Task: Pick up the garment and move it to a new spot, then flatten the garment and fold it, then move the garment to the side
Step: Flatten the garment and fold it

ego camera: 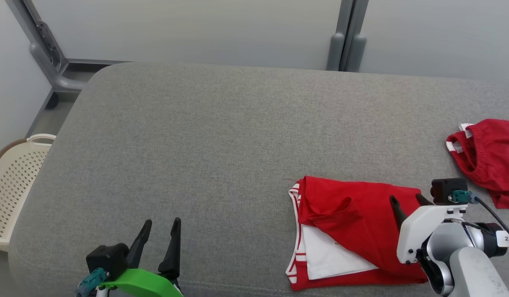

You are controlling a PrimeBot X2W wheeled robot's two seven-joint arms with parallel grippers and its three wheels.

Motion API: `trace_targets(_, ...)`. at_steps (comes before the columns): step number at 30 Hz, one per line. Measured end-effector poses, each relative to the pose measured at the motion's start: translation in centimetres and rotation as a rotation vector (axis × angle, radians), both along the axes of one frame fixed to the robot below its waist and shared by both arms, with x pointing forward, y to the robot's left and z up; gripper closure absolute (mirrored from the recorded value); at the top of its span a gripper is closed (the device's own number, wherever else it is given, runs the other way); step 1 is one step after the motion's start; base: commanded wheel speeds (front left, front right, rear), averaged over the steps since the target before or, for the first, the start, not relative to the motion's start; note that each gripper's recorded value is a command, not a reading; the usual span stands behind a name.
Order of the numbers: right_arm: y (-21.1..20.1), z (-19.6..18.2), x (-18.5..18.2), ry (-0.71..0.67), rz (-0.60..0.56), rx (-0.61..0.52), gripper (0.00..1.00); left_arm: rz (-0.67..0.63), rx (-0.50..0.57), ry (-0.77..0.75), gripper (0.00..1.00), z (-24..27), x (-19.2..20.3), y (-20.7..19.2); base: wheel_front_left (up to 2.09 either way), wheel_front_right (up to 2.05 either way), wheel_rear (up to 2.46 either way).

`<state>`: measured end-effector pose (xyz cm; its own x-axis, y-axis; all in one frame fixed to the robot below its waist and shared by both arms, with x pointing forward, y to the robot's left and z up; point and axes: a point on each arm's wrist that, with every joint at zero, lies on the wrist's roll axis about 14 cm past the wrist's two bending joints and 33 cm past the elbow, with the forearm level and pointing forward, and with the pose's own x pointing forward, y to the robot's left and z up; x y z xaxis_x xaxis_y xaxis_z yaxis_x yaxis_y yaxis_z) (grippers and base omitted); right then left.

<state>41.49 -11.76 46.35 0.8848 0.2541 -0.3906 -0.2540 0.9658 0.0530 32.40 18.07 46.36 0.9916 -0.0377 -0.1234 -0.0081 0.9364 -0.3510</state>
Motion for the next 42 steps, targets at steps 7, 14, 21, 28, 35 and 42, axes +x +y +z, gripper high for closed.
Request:
trace_targets(7,1.2,-2.5,-0.6,0.069,0.038,-0.008,1.0,0.003,0.006,0.018,0.0,-0.4,-0.1,0.3,0.0,0.0,0.0)
trace_targets(14,3.6,-4.5,-1.8,0.157,0.111,-0.006,1.0,0.017,0.011,0.022,0.0,-0.5,-0.4,0.8,0.0,0.0,0.0)
trace_targets(21,6.4,-4.9,-3.0,0.194,0.199,0.002,1.0,0.022,0.011,0.023,0.0,-0.5,-0.4,0.9,0.0,0.0,0.0)
trace_targets(28,9.6,-5.0,-4.7,0.217,0.322,-0.007,1.0,0.015,0.006,0.027,0.0,-0.6,-0.2,0.6,0.0,0.0,0.0)
trace_targets(35,12.9,-5.3,-7.1,0.249,0.446,-0.003,1.0,0.018,0.006,0.022,0.0,-0.5,-0.1,0.7,0.0,0.0,0.0)
trace_targets(42,14.5,-3.1,-6.7,0.183,0.502,0.029,0.65,0.023,0.003,0.02,0.0,-0.5,0.0,0.8,0.0,0.0,0.0)
